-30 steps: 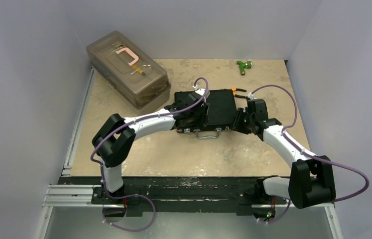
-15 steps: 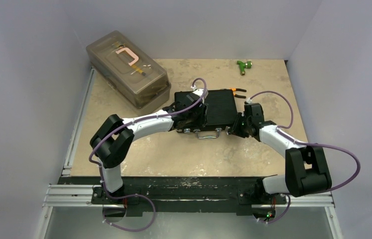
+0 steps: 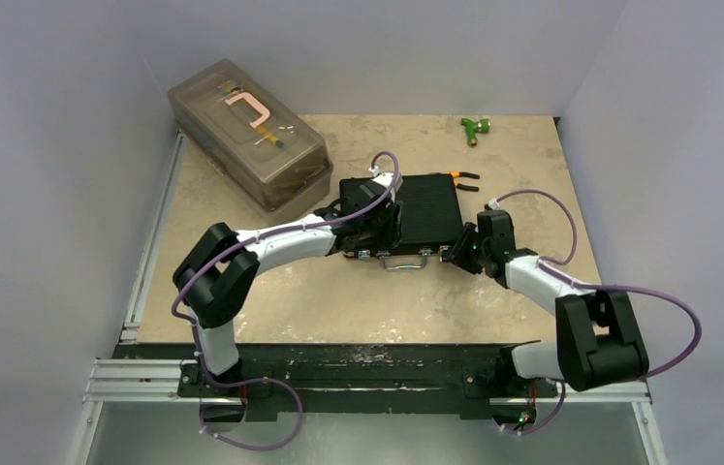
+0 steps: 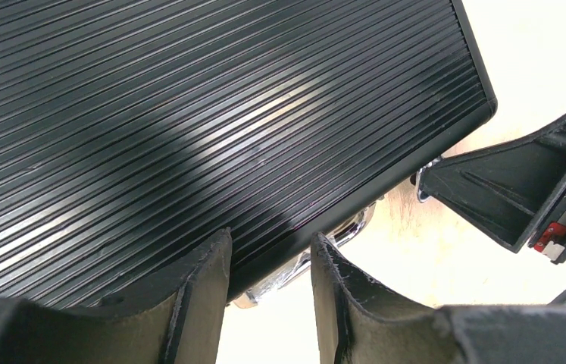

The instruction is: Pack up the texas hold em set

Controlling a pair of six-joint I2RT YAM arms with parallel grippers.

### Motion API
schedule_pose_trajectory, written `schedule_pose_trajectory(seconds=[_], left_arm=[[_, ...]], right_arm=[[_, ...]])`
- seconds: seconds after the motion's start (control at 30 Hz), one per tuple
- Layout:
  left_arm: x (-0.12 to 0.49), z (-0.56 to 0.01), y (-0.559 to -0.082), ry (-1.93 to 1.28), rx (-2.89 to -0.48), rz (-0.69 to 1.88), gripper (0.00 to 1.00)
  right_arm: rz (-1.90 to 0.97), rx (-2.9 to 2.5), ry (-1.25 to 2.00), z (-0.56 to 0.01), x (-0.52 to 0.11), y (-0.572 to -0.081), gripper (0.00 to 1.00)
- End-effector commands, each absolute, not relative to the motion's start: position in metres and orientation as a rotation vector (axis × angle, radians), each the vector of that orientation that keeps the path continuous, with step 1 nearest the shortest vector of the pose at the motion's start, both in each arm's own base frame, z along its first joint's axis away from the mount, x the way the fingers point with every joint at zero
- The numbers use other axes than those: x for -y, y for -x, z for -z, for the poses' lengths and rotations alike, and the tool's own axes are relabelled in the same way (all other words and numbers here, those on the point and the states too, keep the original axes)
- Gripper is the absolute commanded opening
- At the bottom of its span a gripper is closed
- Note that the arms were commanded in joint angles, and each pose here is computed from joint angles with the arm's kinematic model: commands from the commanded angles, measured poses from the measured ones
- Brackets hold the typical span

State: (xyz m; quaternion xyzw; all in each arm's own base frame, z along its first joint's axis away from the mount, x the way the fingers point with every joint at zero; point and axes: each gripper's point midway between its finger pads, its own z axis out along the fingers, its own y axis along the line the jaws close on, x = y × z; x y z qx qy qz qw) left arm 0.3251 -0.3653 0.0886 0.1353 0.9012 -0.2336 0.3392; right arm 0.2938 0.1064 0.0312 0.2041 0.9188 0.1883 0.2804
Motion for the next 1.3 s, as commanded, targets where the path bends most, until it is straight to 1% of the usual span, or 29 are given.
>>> schedule_pose_trajectory(seconds=[0.0, 0.2, 0.3, 0.33, 0.4, 0.63, 0.73, 0.8, 0.87, 0.9, 0.93, 0.97, 1.07, 1.17, 1.27], left_arm=[[0.337, -0.045, -0.294, -0.350, -2.534, 0.526, 0.42], [0.333, -0.046, -0.294, -0.346, -2.525, 0.521, 0.42], [0.332, -0.045, -0.293, -0.347, -2.526, 0.523, 0.41], [0.332, -0.045, -0.292, -0.348, -2.525, 0.524, 0.41], [0.332, -0.044, -0.292, -0.347, -2.524, 0.523, 0.41], [0.334, -0.044, -0.292, -0.345, -2.522, 0.537, 0.41], [0.334, -0.042, -0.292, -0.348, -2.528, 0.533, 0.41], [0.333, -0.041, -0.291, -0.346, -2.532, 0.533, 0.40], [0.333, -0.040, -0.290, -0.345, -2.536, 0.534, 0.40], [0.333, -0.039, -0.290, -0.344, -2.537, 0.534, 0.40], [0.333, -0.039, -0.290, -0.343, -2.538, 0.533, 0.40], [0.333, -0.038, -0.289, -0.342, -2.541, 0.534, 0.40], [0.333, -0.038, -0.289, -0.342, -2.541, 0.539, 0.40], [0.333, -0.037, -0.288, -0.338, -2.542, 0.542, 0.39], [0.332, -0.035, -0.287, -0.338, -2.547, 0.542, 0.39]], right_arm=[[-0.475, -2.400, -0.766, -0.002, -0.102, -0.277, 0.33], [-0.434, -2.382, -0.824, 0.008, -0.091, -0.259, 0.34], [-0.394, -2.355, -0.796, 0.001, -0.082, -0.253, 0.47], [-0.374, -2.355, -0.794, -0.002, -0.079, -0.250, 0.50], [-0.401, -2.342, -0.777, -0.008, -0.081, -0.247, 0.51], [-0.289, -2.348, -0.712, -0.039, -0.066, -0.241, 0.53], [-0.359, -2.369, -0.567, -0.060, -0.080, -0.249, 0.70], [-0.394, -2.393, -0.466, -0.075, -0.089, -0.255, 0.78], [-0.368, -2.425, -0.402, -0.085, -0.089, -0.259, 0.79], [-0.361, -2.421, -0.375, -0.091, -0.090, -0.263, 0.77], [-0.381, -2.423, -0.341, -0.094, -0.093, -0.265, 0.70], [-0.416, -2.440, -0.310, -0.095, -0.100, -0.265, 0.57], [-0.418, -2.508, -0.268, -0.089, -0.107, -0.257, 0.43], [-0.416, -2.501, -0.218, -0.088, -0.113, -0.256, 0.26], [-0.390, -2.496, -0.168, -0.090, -0.116, -0.258, 0.17]])
